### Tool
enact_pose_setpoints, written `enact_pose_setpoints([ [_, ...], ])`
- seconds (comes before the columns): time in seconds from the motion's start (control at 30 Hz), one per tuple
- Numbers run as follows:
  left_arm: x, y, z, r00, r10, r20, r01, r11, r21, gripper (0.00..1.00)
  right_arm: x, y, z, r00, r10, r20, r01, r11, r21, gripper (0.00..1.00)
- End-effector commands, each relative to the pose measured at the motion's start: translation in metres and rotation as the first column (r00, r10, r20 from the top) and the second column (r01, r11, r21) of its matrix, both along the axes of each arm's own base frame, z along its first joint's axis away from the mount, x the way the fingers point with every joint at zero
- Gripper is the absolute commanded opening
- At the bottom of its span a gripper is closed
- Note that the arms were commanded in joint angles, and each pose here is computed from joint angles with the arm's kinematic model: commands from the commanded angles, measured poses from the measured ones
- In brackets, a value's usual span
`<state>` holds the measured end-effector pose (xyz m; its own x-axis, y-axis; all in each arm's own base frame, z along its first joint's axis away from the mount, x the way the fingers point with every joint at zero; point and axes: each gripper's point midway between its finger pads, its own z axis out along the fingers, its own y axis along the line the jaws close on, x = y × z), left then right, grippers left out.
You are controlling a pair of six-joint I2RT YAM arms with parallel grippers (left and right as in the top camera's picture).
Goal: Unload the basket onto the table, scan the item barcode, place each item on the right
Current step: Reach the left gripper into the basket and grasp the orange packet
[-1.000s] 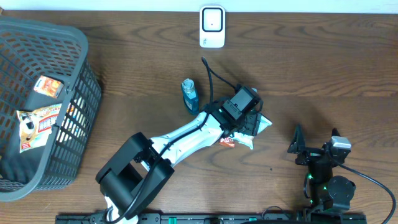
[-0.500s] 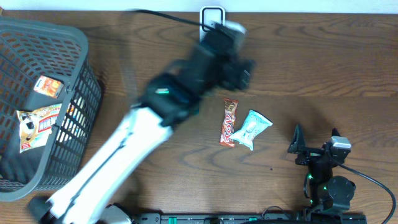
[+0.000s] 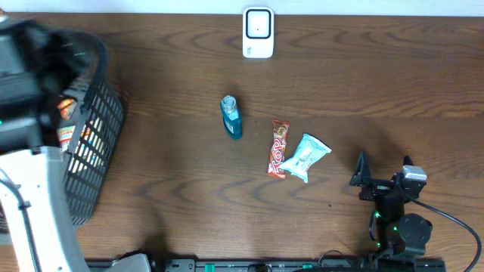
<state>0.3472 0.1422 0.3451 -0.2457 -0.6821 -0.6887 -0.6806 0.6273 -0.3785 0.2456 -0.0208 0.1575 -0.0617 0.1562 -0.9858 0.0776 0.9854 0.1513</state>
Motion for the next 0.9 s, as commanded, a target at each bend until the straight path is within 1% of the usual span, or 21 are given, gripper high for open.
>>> enact_pose_setpoints([
  [0.0,-0.026,0.043,-0.021,0.970,0.244,-0.014,-0.243,0.952,-0.187,0.89,0.000,-0.001,-0.001,1.000,-0.003,-0.001,0.003,1.000,-0.007,0.99],
  [0.1,-0.043,0.072,-0.052,0.923,0.367,-0.117,-0.385,0.889,-0.249,0.91,0.000,-0.001,-0.001,1.000,-0.003,-0.001,0.003,1.000,-0.007,0.99],
  [0.13,-0.045,0.078,-0.063,0.912,0.382,-0.152,-0.410,0.876,-0.256,0.96,0.000,-0.001,-0.001,1.000,-0.003,-0.001,0.003,1.000,-0.007,0.99],
  [0.2,-0.047,0.087,-0.085,0.891,0.394,-0.227,-0.446,0.854,-0.267,1.00,0.000,-0.001,-0.001,1.000,-0.003,-0.001,0.003,1.000,-0.007,0.99],
  [0.23,-0.047,0.089,-0.097,0.880,0.394,-0.266,-0.460,0.845,-0.272,0.98,0.000,-0.001,-0.001,1.000,-0.003,-0.002,0.003,1.000,-0.007,0.99],
  [0.37,-0.043,0.094,-0.148,0.829,0.377,-0.412,-0.513,0.807,-0.294,0.98,0.000,-0.001,-0.001,1.000,-0.003,-0.002,0.003,1.000,-0.007,0.99],
  [0.53,-0.030,0.092,-0.205,0.791,0.301,-0.532,-0.529,0.773,-0.350,0.98,0.000,-0.001,-0.001,1.000,-0.003,-0.001,0.003,1.000,-0.007,0.99],
  [0.63,-0.028,0.088,-0.233,0.763,0.262,-0.591,-0.545,0.751,-0.371,0.98,0.000,-0.001,-0.001,1.000,-0.003,-0.001,0.003,1.000,-0.007,0.99],
  [0.73,-0.031,0.086,-0.257,0.720,0.254,-0.646,-0.587,0.720,-0.371,0.98,0.000,-0.001,-0.001,1.000,-0.003,-0.001,0.003,1.000,-0.007,0.99],
  [0.87,-0.033,0.084,-0.283,0.680,0.228,-0.696,-0.611,0.702,-0.367,0.98,0.000,-0.001,-0.001,1.000,-0.003,-0.001,0.003,1.000,-0.007,0.99],
])
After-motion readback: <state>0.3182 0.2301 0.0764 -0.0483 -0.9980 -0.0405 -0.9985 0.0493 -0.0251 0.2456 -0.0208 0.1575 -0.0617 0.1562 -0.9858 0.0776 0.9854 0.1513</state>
